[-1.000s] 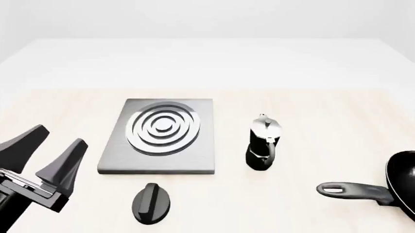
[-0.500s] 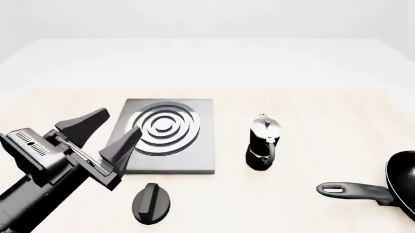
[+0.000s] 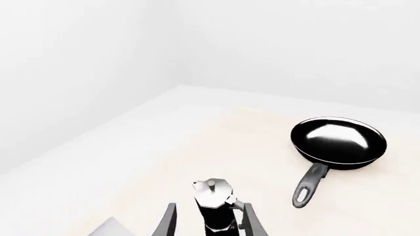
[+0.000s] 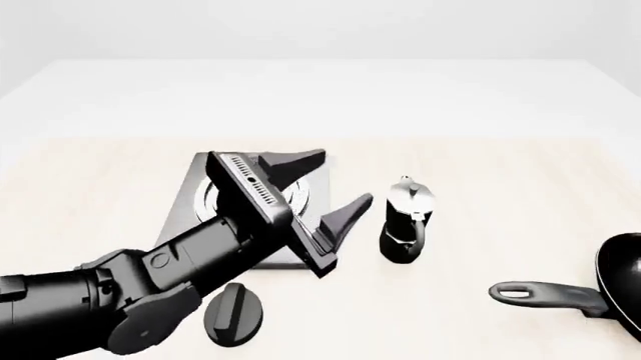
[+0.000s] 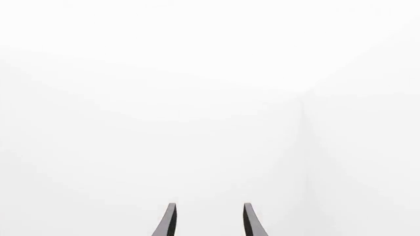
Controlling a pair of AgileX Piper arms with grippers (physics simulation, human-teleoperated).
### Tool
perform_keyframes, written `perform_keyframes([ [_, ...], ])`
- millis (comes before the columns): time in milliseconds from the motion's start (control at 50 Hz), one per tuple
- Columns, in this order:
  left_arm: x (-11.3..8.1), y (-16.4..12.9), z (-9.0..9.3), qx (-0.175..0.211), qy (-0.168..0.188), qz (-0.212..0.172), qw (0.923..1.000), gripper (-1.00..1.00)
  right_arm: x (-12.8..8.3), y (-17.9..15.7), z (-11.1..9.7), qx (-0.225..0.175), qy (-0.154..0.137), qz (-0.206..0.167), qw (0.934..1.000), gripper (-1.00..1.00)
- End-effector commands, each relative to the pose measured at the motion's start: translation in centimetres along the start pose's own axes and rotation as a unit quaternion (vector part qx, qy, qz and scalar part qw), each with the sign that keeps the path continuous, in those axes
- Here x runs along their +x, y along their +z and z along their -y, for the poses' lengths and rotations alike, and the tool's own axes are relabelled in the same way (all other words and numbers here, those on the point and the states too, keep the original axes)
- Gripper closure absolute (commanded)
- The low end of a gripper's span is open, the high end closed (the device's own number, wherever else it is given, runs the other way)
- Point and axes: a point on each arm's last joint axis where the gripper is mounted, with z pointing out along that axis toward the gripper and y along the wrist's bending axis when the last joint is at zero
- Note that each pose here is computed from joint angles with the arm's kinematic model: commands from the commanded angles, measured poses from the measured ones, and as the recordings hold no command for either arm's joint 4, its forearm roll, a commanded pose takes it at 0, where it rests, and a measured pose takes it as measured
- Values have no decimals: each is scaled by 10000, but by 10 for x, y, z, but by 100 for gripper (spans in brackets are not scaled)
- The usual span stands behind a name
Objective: Put the frying pan on the stove.
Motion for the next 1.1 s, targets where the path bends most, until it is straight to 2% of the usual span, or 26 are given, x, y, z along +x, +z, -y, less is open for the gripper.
perform_keyframes([
  [20, 0, 35, 35, 567, 187, -68, 9982, -100, 0, 0, 0, -16, 42, 30, 10000, -100],
  [320, 12, 59, 58, 868, 276, -291, 9954, -100, -4, 0, 0, 2, 85, 57, 9999, -100],
  [440, 16, 70, 70, 1026, 335, -404, 9933, -100, -11, -1, 1, 6, 88, 60, 9999, -100],
  [680, 28, 92, 94, 1304, 482, -632, 9883, -100, 3, 0, 0, -4, 85, 48, 10000, -100],
  [860, 29, 102, 98, 1345, 556, -721, 9867, -100, 7, 0, -1, -8, 94, 46, 9999, -100],
  [1100, 23, 120, 101, 1366, 668, -784, 9853, -100, -1, 0, 1, -19, 109, 55, 9999, -100],
])
